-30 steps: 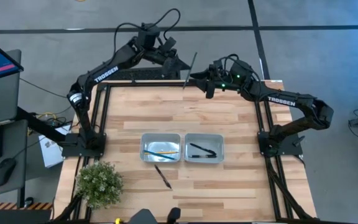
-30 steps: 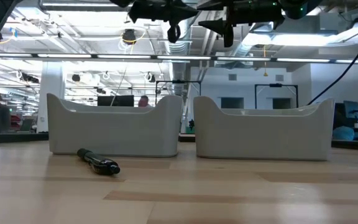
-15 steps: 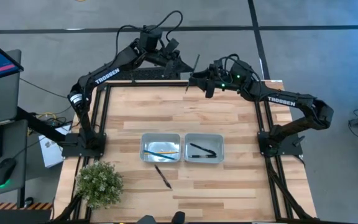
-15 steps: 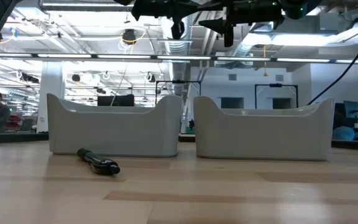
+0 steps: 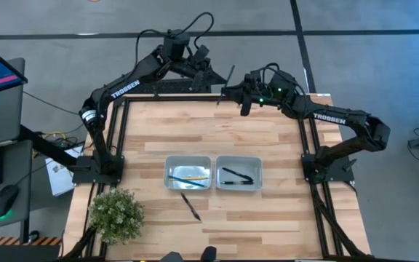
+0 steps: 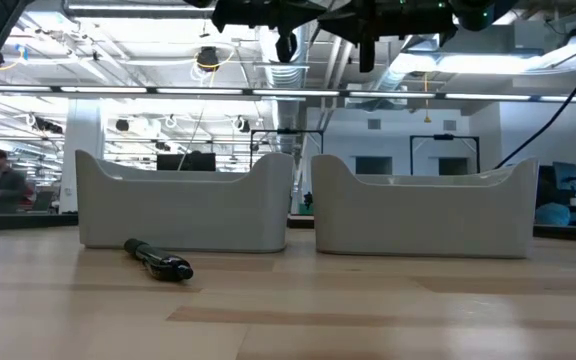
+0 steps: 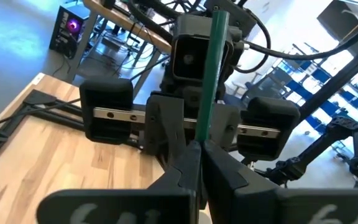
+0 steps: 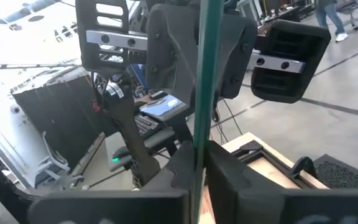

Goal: Sort pens & pencils
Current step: Put the green pencil into the left gray bin

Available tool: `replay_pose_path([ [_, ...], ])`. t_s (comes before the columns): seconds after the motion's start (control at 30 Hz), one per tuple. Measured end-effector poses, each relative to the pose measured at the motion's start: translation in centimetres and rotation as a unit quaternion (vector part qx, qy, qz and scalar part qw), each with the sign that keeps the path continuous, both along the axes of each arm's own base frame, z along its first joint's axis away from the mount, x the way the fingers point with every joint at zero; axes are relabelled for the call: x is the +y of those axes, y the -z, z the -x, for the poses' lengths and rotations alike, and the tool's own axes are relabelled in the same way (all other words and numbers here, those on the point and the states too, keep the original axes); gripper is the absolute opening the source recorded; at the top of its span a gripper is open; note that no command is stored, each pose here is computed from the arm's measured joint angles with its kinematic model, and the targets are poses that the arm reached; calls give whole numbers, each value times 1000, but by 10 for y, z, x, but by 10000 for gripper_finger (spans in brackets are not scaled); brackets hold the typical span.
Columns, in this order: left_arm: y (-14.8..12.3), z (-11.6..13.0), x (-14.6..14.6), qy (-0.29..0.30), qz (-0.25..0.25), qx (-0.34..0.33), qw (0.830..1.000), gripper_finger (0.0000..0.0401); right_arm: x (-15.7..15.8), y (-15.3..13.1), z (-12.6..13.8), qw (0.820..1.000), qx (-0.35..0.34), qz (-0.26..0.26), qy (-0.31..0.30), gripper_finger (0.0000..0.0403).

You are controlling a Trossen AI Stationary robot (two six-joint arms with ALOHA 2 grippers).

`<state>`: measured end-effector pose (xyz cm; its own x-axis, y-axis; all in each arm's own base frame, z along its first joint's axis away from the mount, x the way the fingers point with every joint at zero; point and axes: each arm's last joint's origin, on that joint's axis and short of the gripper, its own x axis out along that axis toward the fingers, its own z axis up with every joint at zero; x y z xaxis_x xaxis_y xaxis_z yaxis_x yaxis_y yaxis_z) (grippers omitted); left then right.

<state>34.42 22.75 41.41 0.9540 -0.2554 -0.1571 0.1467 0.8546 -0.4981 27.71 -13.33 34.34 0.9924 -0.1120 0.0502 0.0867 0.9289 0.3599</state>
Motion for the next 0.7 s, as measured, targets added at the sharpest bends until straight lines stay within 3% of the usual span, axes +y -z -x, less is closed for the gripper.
replay_pose_path([
  [0.33, 0, 0, 2, -16, -6, 3, 1000, 0, 2, 1, -1, 1000, 7, 0, -11, 42],
  [0.5, 1, 2, 2, 5, -4, 0, 1000, 0, 2, 4, -1, 1000, 20, -6, -19, 39],
  [0.6, 3, 12, 6, 39, 15, 13, 999, 0, 5, 7, -2, 998, 35, -15, -46, 39],
  [0.7, 1, 29, 9, 26, 13, 36, 999, 0, 10, 12, -3, 995, 59, -29, -75, 43],
])
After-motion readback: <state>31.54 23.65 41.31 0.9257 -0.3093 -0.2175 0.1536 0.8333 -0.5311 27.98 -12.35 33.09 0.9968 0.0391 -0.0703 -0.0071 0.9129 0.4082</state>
